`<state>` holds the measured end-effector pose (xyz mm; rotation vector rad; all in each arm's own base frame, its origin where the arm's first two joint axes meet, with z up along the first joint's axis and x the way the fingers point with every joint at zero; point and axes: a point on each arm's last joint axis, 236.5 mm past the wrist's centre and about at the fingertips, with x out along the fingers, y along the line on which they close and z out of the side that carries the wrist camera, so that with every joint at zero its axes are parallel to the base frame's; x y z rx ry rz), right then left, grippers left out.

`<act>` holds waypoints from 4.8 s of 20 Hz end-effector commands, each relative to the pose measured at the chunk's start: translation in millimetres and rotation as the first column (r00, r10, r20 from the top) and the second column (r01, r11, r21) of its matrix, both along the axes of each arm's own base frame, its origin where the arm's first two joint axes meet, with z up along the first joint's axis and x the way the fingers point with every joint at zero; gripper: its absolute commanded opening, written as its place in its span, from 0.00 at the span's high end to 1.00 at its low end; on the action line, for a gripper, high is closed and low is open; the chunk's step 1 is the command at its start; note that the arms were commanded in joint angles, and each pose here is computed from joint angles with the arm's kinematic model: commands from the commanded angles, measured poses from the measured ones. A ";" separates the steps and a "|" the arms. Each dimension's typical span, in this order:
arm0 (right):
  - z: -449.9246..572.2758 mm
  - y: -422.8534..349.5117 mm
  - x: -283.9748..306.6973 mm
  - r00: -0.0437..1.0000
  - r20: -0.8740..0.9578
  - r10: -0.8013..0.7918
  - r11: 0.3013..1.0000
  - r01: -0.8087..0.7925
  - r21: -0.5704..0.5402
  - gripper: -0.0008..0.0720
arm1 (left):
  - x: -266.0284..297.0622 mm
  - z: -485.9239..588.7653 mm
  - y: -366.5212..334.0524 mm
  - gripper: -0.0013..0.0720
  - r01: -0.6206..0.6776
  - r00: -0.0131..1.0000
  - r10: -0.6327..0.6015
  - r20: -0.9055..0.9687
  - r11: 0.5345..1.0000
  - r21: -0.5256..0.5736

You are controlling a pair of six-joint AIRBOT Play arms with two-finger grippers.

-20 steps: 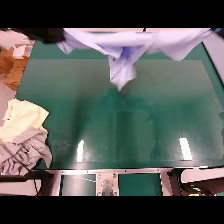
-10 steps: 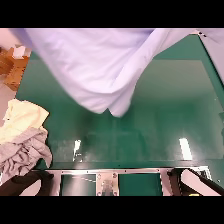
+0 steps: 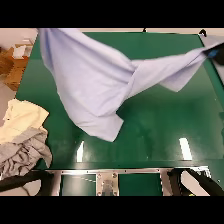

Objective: Fold the shirts.

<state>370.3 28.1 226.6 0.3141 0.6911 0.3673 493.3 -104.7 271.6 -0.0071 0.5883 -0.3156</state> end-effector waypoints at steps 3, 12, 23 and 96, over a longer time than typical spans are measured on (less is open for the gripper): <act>-227.0 -6.0 -21.1 0.935 -0.310 -0.172 0.980 0.195 0.043 0.97 | 82.9 -223.5 -57.6 0.95 0.111 0.940 -0.154 -0.304 0.982 -0.152; -255.9 -46.4 -51.6 0.867 -0.448 -0.217 0.976 0.205 -0.077 0.43 | 46.9 -229.3 -21.2 0.02 0.050 0.798 -0.178 -0.576 0.971 -0.232; -270.8 -20.8 91.5 0.822 -0.567 0.052 0.992 0.024 0.126 0.44 | -158.3 -300.7 15.5 0.02 -0.182 0.326 -0.142 -0.935 0.961 -0.209; 351.3 -55.4 -156.0 0.513 0.798 -0.316 0.814 0.579 -0.049 0.97 | -339.9 355.0 -6.8 0.95 0.276 0.615 -0.020 0.788 0.942 -0.191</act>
